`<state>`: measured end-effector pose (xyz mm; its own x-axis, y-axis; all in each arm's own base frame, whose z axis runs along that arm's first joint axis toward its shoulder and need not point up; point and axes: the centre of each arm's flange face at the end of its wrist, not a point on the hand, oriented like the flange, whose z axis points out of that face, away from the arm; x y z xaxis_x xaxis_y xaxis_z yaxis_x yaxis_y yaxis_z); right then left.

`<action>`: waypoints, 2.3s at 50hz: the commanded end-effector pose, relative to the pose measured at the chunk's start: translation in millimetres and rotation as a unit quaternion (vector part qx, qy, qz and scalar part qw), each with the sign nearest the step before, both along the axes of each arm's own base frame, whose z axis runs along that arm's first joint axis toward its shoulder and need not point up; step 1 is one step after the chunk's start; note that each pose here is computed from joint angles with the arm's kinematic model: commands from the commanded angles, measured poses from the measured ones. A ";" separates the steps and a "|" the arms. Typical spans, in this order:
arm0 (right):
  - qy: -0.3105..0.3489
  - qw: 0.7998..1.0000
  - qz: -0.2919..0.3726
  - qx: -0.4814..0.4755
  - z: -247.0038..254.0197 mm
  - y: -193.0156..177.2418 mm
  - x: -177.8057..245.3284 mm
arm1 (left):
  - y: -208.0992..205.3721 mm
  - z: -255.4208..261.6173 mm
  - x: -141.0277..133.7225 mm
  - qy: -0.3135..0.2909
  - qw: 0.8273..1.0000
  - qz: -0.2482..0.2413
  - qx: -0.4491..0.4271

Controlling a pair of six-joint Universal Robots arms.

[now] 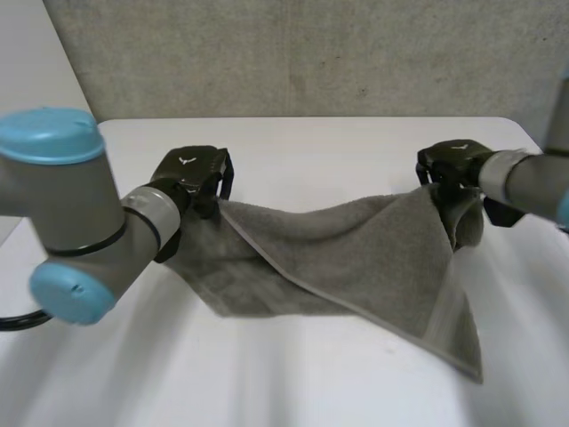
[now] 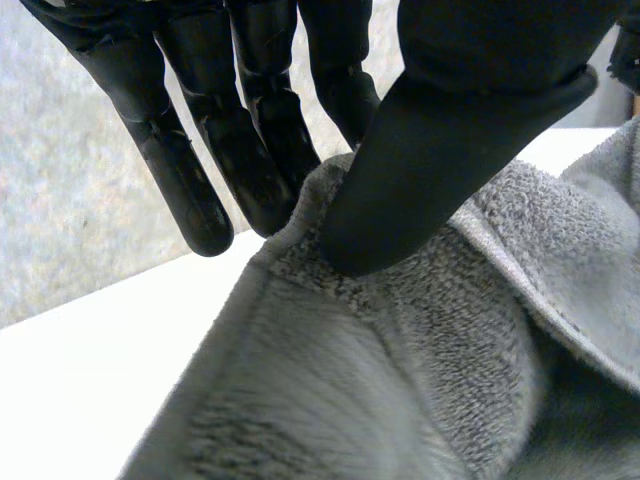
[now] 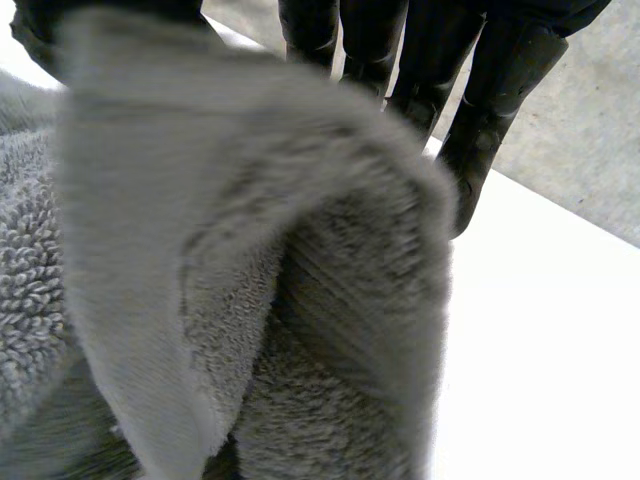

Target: Fold the towel.

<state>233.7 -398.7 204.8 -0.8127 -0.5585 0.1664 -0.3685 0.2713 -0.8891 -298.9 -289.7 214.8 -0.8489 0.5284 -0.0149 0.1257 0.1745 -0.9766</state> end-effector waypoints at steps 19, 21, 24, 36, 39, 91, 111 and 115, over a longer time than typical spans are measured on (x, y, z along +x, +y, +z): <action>0.031 0.993 -0.039 -0.103 30.0 95.9 -10.1 | -69.2 -20.1 23.5 -0.008 0.994 0.108 -0.016; 0.040 0.996 -0.037 -0.065 14.1 116.5 -15.2 | -69.8 -21.3 25.4 -0.008 0.994 0.110 -0.014; 0.043 0.998 -0.031 -0.043 4.8 128.5 -16.3 | -69.2 -22.6 25.6 -0.009 0.994 0.110 -0.012; 0.036 0.999 0.025 -0.012 -48.4 177.5 -3.3 | -62.4 -25.6 23.4 -0.011 0.994 0.106 -0.005; 0.036 0.999 0.024 -0.013 -55.2 175.2 -3.2 | -62.1 -24.0 23.6 -0.011 0.994 0.106 -0.006; 0.017 0.995 0.044 -0.087 136.0 110.9 -9.9 | -1.8 129.7 55.8 0.019 0.984 0.096 -0.152; -0.075 0.844 -0.016 -0.531 190.2 34.3 35.3 | -91.1 188.5 32.4 0.038 0.891 0.159 -0.424; -0.104 0.829 -0.025 -0.549 215.8 54.4 23.5 | -71.9 232.1 50.6 0.100 0.853 0.169 -0.483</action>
